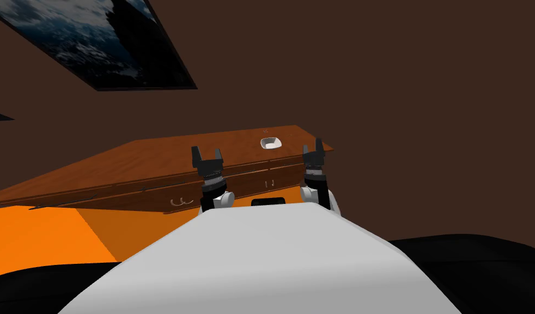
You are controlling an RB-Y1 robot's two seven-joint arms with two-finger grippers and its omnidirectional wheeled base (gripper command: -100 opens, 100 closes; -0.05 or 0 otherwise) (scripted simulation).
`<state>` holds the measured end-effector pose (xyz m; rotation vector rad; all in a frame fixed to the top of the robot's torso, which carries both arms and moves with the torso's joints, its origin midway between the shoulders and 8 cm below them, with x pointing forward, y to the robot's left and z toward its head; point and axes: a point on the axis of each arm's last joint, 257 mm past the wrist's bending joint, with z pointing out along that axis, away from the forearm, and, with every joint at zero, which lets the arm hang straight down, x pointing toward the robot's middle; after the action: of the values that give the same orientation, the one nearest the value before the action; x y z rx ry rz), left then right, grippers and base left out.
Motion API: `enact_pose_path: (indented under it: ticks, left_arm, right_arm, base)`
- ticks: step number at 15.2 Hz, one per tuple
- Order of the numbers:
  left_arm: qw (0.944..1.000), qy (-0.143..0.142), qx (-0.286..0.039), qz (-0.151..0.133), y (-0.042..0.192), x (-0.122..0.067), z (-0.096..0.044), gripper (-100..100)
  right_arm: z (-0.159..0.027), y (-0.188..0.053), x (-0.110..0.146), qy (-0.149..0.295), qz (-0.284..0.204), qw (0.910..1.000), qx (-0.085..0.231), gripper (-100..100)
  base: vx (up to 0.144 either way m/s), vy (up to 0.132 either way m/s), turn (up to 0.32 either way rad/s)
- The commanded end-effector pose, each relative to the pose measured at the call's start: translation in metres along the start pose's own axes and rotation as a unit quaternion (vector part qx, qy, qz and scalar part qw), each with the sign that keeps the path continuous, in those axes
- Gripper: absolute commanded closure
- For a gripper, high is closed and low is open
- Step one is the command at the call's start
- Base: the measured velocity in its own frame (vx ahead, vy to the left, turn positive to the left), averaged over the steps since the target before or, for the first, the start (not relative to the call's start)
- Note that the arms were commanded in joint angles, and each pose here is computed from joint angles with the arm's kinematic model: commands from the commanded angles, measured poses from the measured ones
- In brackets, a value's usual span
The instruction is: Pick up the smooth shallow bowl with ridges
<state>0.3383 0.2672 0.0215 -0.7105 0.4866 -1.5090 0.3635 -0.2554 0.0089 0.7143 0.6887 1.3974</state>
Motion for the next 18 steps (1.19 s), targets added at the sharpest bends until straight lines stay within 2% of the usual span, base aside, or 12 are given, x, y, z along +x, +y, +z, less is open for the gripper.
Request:
enact_pose_path:
  ticks: [1,9,13,16,18]
  left_arm:
    - [1.0,0.0,0.0,0.0,0.0,0.0,0.0,0]
    - [1.0,0.0,0.0,0.0,0.0,0.0,0.0,0]
    - [1.0,0.0,0.0,0.0,0.0,0.0,0.0,0]
    - [1.0,0.0,0.0,0.0,0.0,0.0,0.0,0]
    - [1.0,0.0,0.0,0.0,0.0,0.0,0.0,0]
  right_arm:
    - [-0.001,-0.004,0.003,0.019,-0.015,0.9997,0.006,-100]
    - [-0.01,-0.026,0.011,0.087,-0.082,0.9924,0.031,-100]
    - [-0.016,-0.042,0.011,0.128,-0.13,0.982,0.047,-100]
    - [-0.023,-0.06,0.007,0.162,-0.181,0.968,0.064,-100]
    - [-0.024,-0.06,0.009,0.173,-0.187,0.9648,0.064,-100]
  base:
    - [-0.001,0.009,0.018]
    - [-0.002,0.033,0.032]
    - [-0.004,0.051,0.046]
    - [-0.007,0.062,0.06]
    - [0.005,0.052,0.033]
